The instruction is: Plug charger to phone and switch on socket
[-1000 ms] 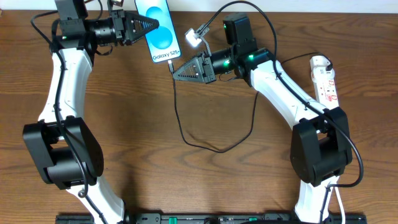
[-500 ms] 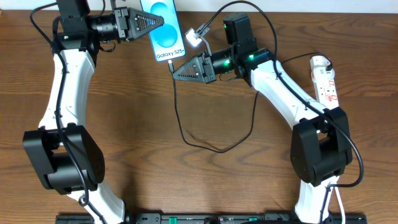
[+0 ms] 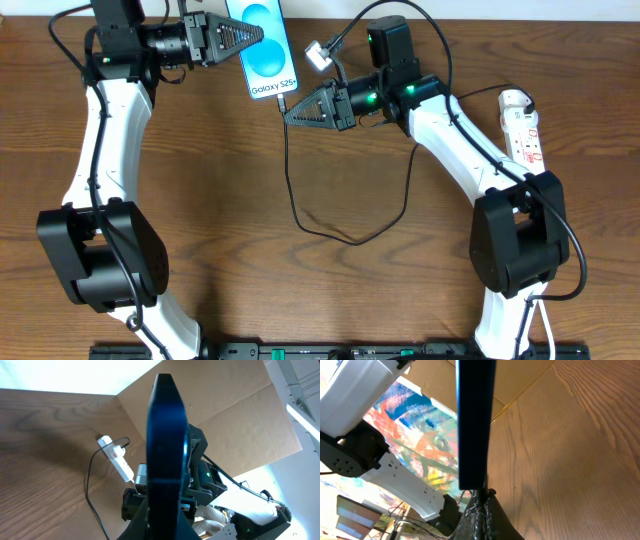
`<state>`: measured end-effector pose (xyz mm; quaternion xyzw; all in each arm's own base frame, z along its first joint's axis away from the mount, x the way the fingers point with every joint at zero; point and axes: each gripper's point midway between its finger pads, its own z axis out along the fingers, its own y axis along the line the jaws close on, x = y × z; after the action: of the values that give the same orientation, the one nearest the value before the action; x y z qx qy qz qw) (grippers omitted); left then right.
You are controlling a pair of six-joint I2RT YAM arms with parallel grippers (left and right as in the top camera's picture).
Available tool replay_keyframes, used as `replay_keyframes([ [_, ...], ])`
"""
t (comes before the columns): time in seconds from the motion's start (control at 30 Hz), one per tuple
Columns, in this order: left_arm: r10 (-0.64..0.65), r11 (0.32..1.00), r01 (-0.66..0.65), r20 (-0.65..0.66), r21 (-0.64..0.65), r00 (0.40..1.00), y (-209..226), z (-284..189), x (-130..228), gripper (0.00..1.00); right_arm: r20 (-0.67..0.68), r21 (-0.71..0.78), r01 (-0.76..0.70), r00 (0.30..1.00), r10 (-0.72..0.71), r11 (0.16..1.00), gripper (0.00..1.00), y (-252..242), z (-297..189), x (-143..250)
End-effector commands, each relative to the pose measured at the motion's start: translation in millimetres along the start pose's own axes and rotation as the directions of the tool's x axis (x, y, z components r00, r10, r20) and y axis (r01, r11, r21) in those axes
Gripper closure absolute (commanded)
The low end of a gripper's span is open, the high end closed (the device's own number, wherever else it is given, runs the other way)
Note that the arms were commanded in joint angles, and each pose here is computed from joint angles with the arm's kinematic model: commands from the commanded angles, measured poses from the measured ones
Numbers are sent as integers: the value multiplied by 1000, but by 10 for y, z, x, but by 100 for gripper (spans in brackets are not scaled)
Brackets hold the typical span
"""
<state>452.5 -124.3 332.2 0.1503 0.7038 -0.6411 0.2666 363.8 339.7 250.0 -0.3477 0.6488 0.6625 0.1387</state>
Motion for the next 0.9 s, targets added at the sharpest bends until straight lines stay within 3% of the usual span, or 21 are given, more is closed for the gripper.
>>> replay_keyframes([
  [0.0,55,998,-55,-11,29,998,-232,-22,-14,93,-11,-41,-12,1000,12,999,99,30,-2,36],
  [0.87,28,999,-27,-12,29,1000,-232,-22,-14,93,-30,-64,-15,999,13,998,99,81,80,76],
])
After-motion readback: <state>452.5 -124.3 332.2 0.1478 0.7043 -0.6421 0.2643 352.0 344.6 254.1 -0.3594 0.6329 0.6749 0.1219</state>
